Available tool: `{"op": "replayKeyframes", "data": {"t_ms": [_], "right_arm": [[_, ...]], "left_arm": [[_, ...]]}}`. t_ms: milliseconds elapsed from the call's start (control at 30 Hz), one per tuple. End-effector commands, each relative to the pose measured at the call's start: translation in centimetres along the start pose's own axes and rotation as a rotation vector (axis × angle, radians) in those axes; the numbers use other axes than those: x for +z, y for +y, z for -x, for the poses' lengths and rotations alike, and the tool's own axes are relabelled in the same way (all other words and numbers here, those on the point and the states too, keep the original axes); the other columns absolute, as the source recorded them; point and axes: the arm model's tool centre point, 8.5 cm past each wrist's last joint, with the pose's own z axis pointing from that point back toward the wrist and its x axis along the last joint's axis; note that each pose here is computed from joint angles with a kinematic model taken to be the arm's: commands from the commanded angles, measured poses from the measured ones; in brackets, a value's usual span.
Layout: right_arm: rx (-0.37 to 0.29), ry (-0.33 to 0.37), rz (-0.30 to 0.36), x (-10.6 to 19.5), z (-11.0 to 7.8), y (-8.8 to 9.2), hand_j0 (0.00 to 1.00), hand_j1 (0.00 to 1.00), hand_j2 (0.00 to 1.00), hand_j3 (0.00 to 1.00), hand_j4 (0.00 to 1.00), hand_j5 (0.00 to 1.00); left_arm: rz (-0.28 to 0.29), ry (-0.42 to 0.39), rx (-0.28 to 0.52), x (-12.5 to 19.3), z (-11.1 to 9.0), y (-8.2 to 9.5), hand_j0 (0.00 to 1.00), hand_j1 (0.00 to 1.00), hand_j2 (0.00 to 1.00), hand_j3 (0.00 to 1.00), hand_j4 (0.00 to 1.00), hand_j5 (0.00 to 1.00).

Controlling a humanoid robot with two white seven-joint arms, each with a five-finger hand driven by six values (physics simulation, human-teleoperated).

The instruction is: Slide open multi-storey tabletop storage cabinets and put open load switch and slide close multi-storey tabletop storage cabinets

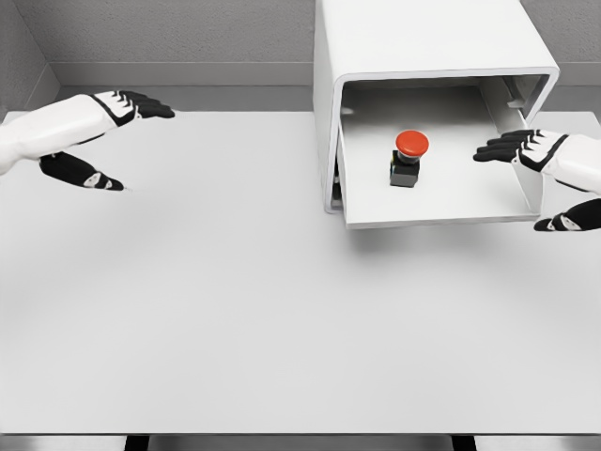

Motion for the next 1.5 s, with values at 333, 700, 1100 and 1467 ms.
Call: {"op": "replayKeyframes", "data": {"t_ms": [333, 700, 1100, 1467], "right_arm": [[-0.035, -0.024, 0.011, -0.8, -0.2, 1.1, 1.00, 1.00, 1.00, 1.00, 1.00, 1.00], [-0.040, -0.021, 0.004, -0.8, -0.1, 1.2, 1.00, 1.00, 1.00, 1.00, 1.00, 1.00], [-0.048, -0.047, 0.015, -1.9, -0.3, 1.6, 1.00, 1.00, 1.00, 1.00, 1.00, 1.00], [-0.048, -0.066, 0.017, -2.8, -0.3, 1.6, 1.00, 1.00, 1.00, 1.00, 1.00, 1.00]], "left_arm": [[0.005, 0.041, -0.017, 0.9, 0.9, 0.2, 1.00, 1.00, 1.00, 1.00, 1.00, 1.00], [0.005, 0.040, -0.017, 0.8, 0.9, 0.1, 1.00, 1.00, 1.00, 1.00, 1.00, 1.00], [0.004, 0.044, -0.016, 0.8, 1.1, 0.1, 1.00, 1.00, 1.00, 1.00, 1.00, 1.00], [0.023, 0.082, -0.027, 1.3, 2.1, -0.4, 1.00, 1.00, 1.00, 1.00, 1.00, 1.00]]}}
